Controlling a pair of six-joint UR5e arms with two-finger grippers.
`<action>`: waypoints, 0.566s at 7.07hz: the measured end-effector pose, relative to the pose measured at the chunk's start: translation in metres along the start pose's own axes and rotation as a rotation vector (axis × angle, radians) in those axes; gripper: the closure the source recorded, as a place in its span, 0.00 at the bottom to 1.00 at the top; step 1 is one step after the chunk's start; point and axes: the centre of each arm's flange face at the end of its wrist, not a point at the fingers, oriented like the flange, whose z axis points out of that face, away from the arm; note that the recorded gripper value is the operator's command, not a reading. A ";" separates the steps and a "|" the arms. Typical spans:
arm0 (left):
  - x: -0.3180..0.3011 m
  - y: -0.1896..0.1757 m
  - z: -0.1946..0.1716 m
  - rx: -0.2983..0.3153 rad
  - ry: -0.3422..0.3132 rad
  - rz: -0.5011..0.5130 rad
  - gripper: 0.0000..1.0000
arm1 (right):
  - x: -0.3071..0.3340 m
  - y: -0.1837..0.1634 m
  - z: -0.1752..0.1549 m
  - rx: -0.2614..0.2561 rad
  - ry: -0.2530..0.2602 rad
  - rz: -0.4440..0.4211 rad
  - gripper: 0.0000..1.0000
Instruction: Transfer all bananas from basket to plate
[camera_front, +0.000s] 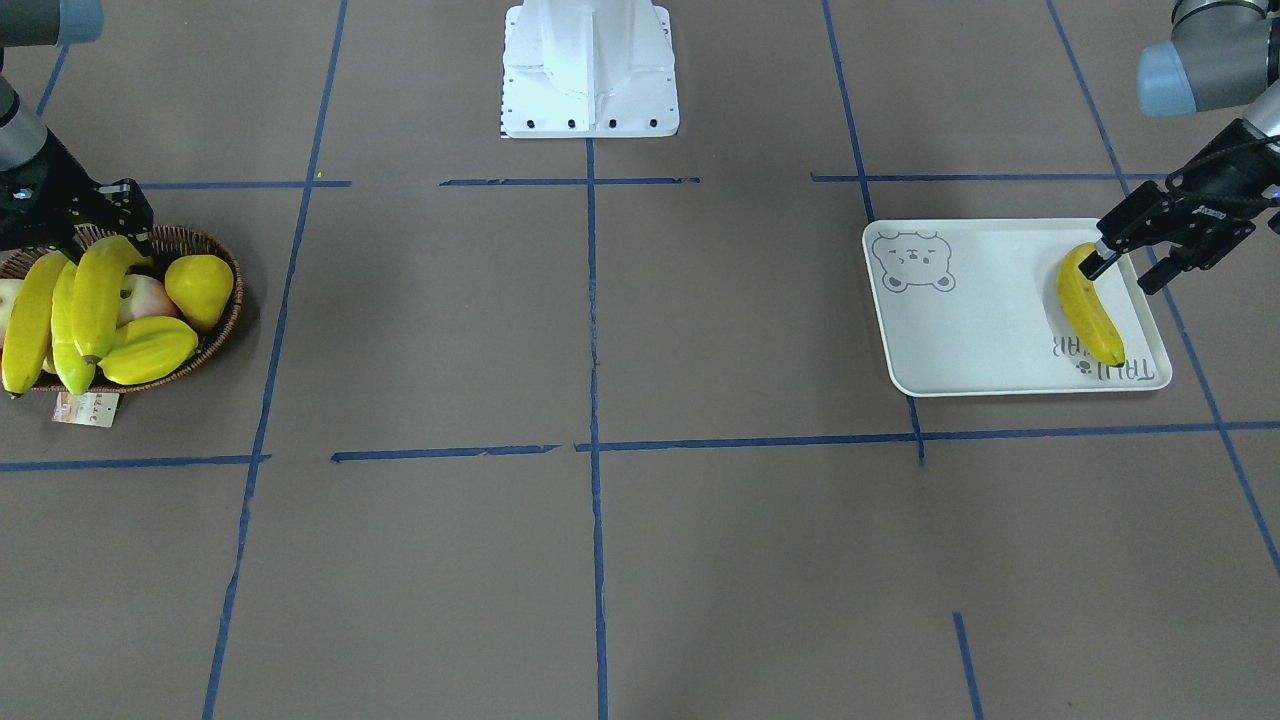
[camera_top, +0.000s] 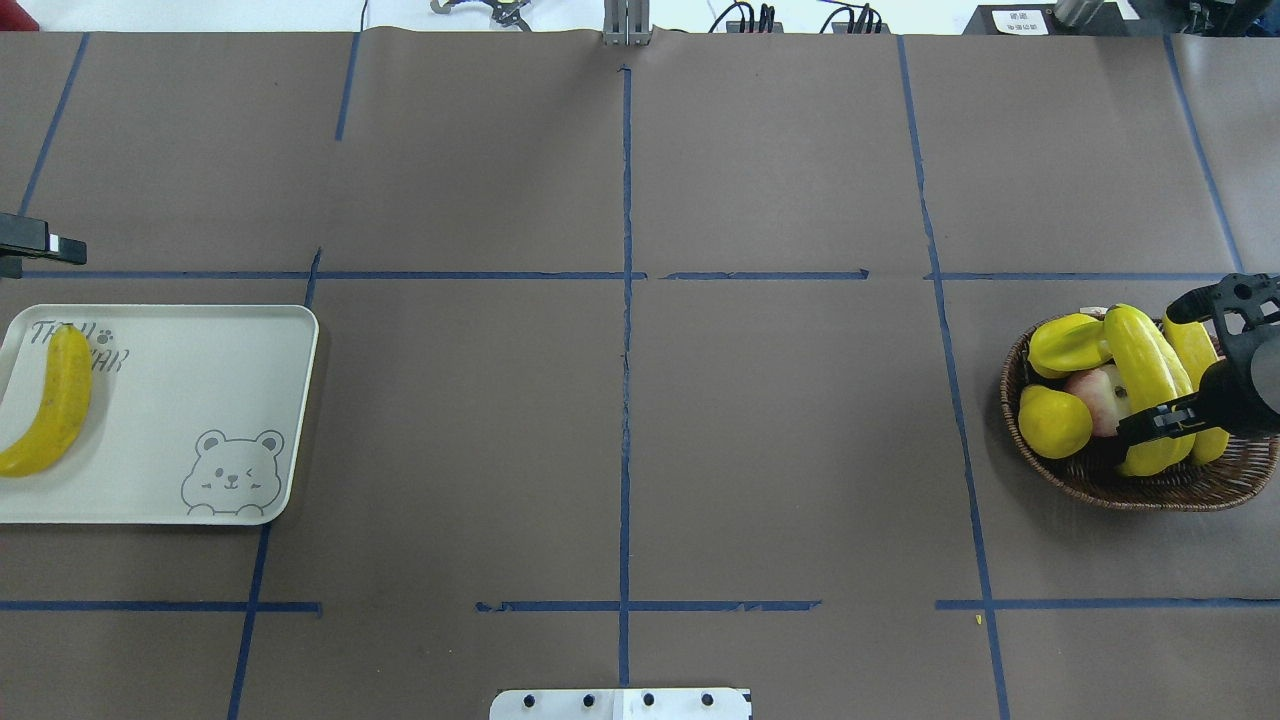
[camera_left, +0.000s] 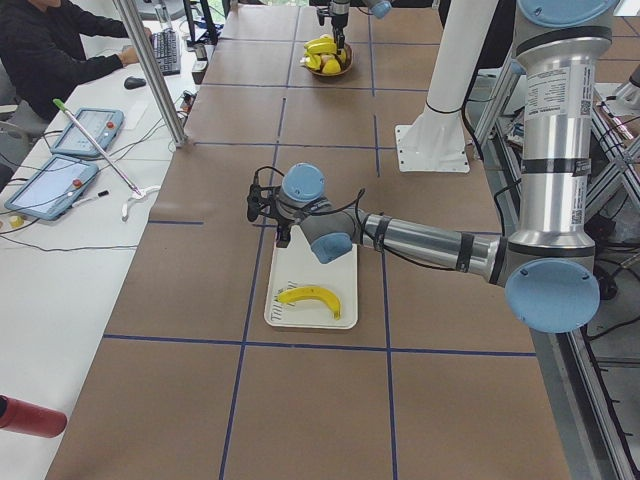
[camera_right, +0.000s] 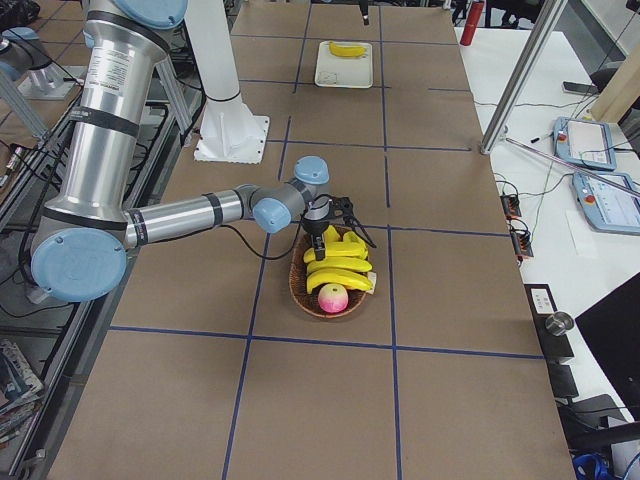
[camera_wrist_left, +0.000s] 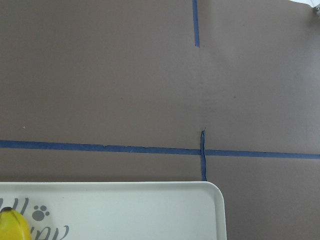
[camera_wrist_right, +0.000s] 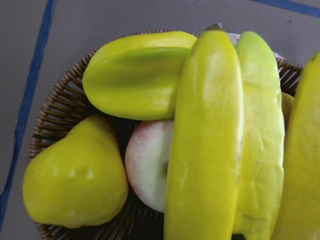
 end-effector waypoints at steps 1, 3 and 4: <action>0.000 0.000 0.000 -0.001 -0.001 -0.001 0.00 | 0.000 0.000 0.000 0.000 -0.002 -0.001 0.79; -0.001 0.000 0.001 -0.002 -0.001 -0.002 0.00 | 0.002 -0.001 -0.005 0.008 -0.004 0.003 0.97; 0.000 0.001 0.001 -0.003 -0.001 -0.001 0.00 | 0.004 -0.002 -0.011 0.018 -0.006 0.008 0.99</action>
